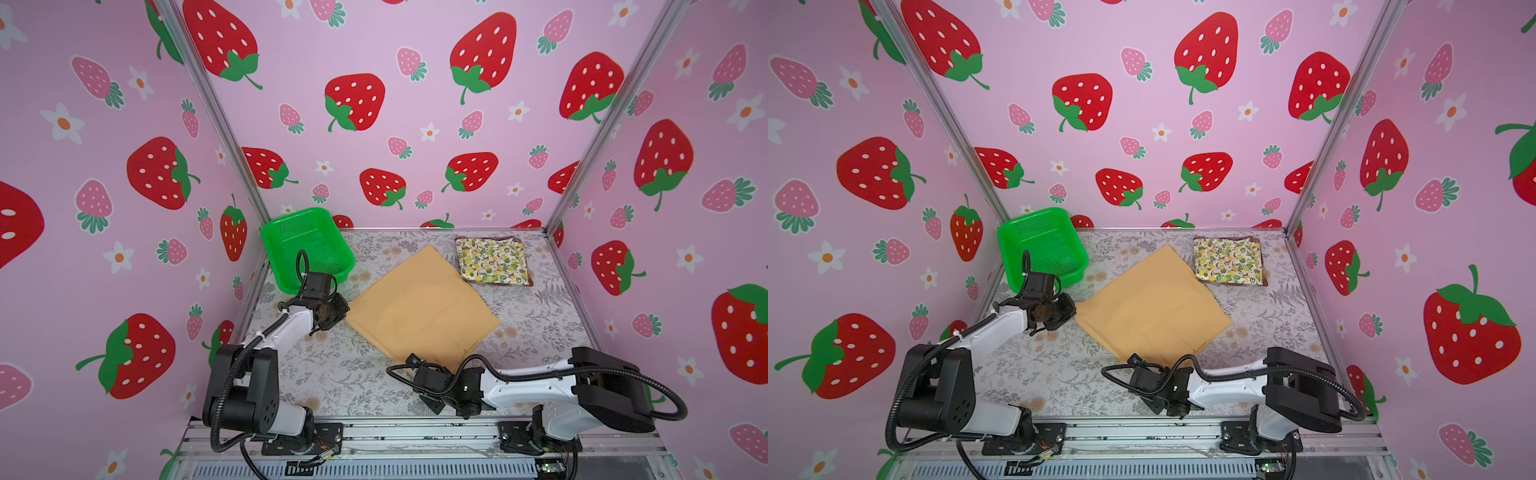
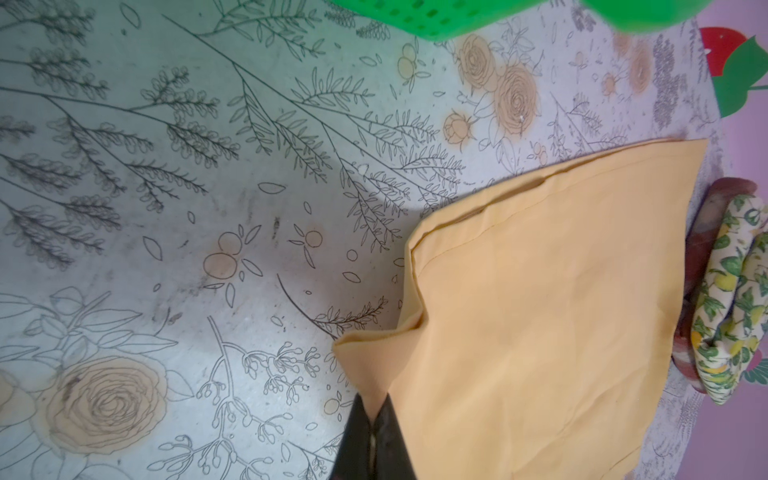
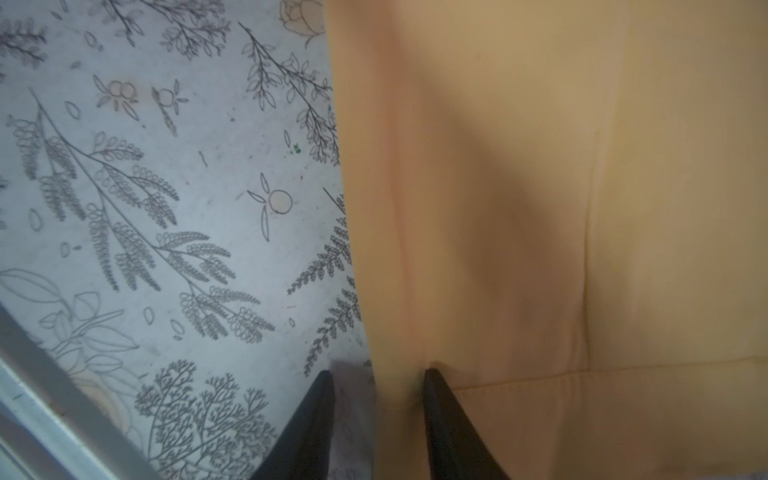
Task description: Fold and stack the skirts
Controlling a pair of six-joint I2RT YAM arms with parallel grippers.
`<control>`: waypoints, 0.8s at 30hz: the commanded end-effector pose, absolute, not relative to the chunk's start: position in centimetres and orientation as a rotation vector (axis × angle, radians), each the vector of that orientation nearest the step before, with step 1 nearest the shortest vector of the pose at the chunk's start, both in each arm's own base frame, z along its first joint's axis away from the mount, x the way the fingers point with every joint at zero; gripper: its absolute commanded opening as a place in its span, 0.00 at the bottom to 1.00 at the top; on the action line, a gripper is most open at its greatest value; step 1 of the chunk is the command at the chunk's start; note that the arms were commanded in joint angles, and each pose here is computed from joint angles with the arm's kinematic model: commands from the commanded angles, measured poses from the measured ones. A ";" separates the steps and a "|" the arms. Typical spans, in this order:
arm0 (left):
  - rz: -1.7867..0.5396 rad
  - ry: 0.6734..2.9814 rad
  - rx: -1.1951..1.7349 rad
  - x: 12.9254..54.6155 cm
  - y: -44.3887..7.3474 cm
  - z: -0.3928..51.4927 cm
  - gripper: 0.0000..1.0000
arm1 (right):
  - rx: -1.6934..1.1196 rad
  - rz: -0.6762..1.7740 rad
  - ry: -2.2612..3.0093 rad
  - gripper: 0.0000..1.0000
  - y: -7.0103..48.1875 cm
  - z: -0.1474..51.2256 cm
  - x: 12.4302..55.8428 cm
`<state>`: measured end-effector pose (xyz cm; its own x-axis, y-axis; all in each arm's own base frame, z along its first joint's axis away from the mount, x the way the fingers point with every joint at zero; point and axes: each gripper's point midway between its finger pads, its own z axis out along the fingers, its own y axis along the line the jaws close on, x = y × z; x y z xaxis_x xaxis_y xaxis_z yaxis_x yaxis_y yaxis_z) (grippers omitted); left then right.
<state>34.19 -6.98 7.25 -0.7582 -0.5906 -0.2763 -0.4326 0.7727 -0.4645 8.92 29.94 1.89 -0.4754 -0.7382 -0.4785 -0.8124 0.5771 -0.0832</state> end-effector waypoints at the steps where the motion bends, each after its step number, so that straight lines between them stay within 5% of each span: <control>1: -0.513 2.536 -0.762 35.1 -6.7 8.4 0.00 | -1.263 0.142 2.420 0.39 27.6 0.3 8.0; 14: -0.490 2.522 -0.779 35.3 -5.7 9.0 0.00 | -1.249 0.130 2.457 0.38 27.1 -0.5 7.6; 24: -0.501 2.515 -0.773 35.7 -5.5 9.5 0.00 | -1.258 0.117 2.468 0.08 27.1 -0.9 7.5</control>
<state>34.00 -6.17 7.45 -0.7605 -0.5924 -0.2661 -0.4468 0.7746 -0.4476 9.06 29.93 1.82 -0.5132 -0.7044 -0.4903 -0.7834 0.6179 -0.0676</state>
